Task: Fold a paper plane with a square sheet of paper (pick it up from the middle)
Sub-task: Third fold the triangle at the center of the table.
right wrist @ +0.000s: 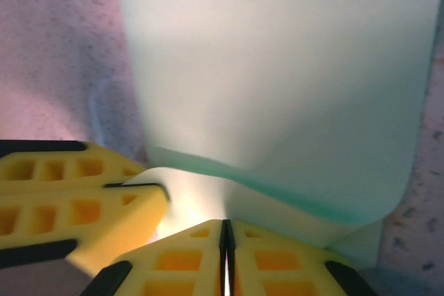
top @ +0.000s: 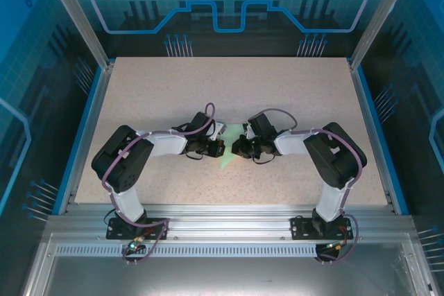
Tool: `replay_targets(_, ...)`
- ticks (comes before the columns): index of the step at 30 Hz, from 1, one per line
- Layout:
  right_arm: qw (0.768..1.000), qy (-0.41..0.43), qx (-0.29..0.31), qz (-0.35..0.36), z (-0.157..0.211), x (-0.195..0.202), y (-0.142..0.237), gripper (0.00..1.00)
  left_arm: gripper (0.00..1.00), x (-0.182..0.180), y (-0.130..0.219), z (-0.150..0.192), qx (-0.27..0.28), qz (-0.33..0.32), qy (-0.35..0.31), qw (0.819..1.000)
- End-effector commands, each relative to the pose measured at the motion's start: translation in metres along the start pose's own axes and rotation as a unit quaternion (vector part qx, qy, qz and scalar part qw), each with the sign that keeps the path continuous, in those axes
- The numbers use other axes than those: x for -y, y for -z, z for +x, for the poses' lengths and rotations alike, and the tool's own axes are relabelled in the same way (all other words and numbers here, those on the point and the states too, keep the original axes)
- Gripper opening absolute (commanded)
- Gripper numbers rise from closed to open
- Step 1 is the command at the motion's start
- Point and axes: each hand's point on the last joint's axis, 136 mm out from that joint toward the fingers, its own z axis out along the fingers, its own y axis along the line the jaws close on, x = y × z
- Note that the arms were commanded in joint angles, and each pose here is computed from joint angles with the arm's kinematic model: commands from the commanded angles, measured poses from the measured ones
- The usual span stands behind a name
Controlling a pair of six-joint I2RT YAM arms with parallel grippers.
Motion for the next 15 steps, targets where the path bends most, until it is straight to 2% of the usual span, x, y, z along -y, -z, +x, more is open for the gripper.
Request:
replay_targets(1,1.0,-0.003,-0.012,0.029,0.003,0.011,-0.003,0.11,0.03,-0.01,-0.008,0.022,-0.047,-0.01,0.003,0.999)
replay_targets(9,0.999,0.029,0.017,0.012,-0.023,-0.023,0.024,0.12,0.03,-0.01,-0.008,0.022,-0.048,-0.01,0.004,0.999)
replay_targets(15,0.999,0.019,0.007,0.027,-0.026,-0.011,0.015,0.12,0.03,-0.01,-0.01,0.022,-0.051,-0.009,0.004,0.999)
